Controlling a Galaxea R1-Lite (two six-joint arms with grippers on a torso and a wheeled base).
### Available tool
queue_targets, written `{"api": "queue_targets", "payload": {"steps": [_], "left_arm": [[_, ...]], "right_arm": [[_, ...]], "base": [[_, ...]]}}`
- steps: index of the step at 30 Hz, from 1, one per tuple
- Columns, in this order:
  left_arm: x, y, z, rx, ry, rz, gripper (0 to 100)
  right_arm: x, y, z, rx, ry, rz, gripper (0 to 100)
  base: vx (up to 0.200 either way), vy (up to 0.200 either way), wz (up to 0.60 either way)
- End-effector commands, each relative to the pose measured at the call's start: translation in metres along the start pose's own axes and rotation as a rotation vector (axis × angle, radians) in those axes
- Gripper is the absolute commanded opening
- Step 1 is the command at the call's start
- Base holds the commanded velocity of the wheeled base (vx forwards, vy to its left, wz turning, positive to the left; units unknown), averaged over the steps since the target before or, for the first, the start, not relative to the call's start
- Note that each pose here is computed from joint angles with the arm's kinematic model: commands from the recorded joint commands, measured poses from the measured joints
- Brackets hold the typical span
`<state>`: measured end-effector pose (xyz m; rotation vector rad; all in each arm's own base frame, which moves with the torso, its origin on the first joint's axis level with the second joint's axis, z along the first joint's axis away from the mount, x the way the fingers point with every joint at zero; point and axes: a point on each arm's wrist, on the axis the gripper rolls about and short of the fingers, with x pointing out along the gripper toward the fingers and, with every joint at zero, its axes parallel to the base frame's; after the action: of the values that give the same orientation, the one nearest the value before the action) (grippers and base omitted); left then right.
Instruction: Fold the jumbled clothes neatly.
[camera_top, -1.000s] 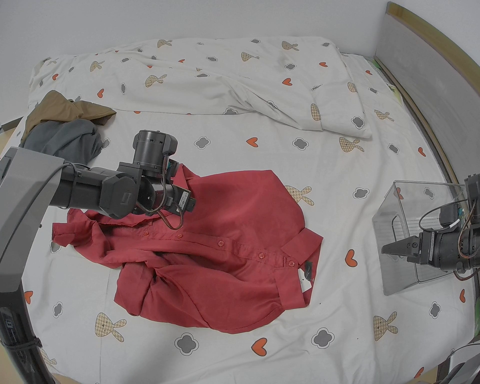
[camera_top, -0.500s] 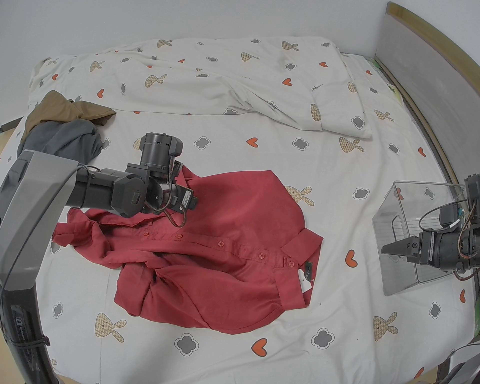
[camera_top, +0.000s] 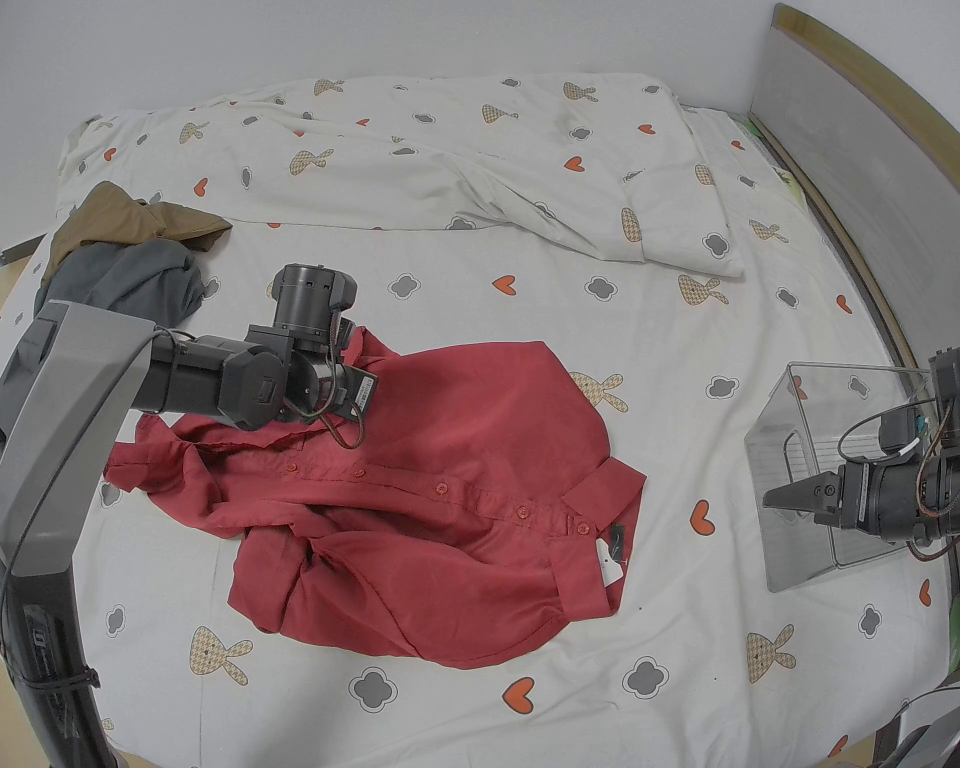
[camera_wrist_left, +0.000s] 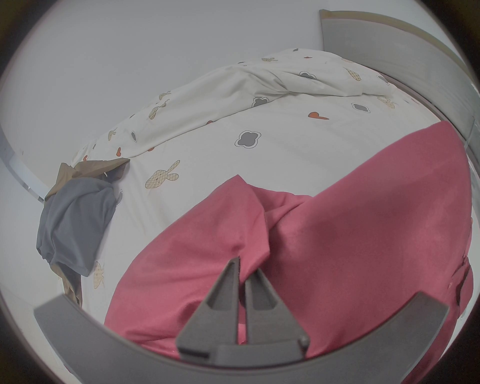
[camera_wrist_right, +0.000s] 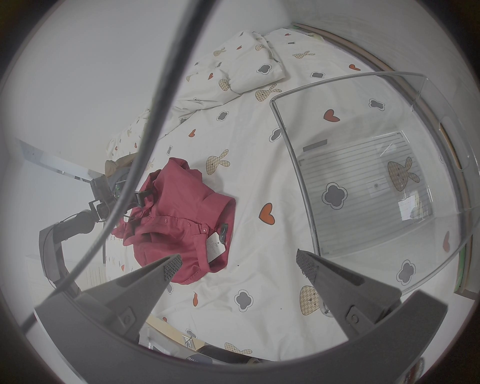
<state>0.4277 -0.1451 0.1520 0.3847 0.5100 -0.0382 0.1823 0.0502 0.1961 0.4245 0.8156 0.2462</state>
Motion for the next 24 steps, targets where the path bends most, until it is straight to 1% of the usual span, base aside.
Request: {"api": "queue_targets", "payload": {"steps": [1,5,6,7,9,10,13,14,15,16,17,18,24], "left_arm": [[-0.003,0.026,0.004,-0.035,-0.014,0.048,0],[-0.011,0.066,0.012,-0.085,-0.044,0.119,0],[-0.012,0.068,0.012,-0.088,-0.045,0.124,0],[-0.015,0.089,0.015,-0.115,-0.062,0.164,0],[-0.02,0.113,0.019,-0.145,-0.083,0.214,0],[-0.022,0.119,0.019,-0.154,-0.088,0.225,0],[-0.026,0.153,0.022,-0.195,-0.113,0.296,0],[-0.027,0.16,0.022,-0.205,-0.119,0.312,0],[-0.027,0.162,0.022,-0.207,-0.121,0.315,0],[-0.027,0.174,0.022,-0.219,-0.126,0.342,0],[-0.028,0.174,0.022,-0.22,-0.127,0.344,0],[-0.028,0.185,0.019,-0.231,-0.124,0.367,0],[-0.025,0.206,0.013,-0.251,-0.117,0.414,0]], "right_arm": [[0.0,0.0,0.0,0.0,0.0,0.001,100],[0.0,0.0,0.0,0.0,0.001,0.0,100],[0.0,0.0,0.0,-0.001,0.002,0.001,100],[0.0,0.001,0.0,-0.002,0.003,0.002,100],[0.0,0.001,0.0,-0.002,0.003,0.002,100],[0.0,0.001,0.0,-0.002,0.003,0.002,100],[0.0,0.001,0.0,-0.002,0.003,0.002,100],[0.001,0.0,0.0,-0.002,0.004,0.001,100],[0.0,0.001,0.0,-0.002,0.003,0.002,100],[0.001,0.0,-0.001,-0.001,0.006,0.001,100],[0.001,0.0,-0.001,-0.001,0.006,0.001,100],[0.001,0.0,-0.001,-0.001,0.006,0.001,100],[0.001,0.001,-0.002,-0.005,0.01,0.004,100]], "base": [[0.0,0.0,0.0],[0.0,0.0,0.0],[0.0,0.0,0.0],[0.0,0.0,0.0],[0.0,0.0,0.0],[0.0,0.0,0.0],[0.0,0.0,0.0],[0.0,0.0,0.0],[0.0,0.0,0.0],[0.0,0.0,0.0],[0.0,0.0,0.0],[0.0,0.0,0.0],[0.0,0.0,0.0]]}}
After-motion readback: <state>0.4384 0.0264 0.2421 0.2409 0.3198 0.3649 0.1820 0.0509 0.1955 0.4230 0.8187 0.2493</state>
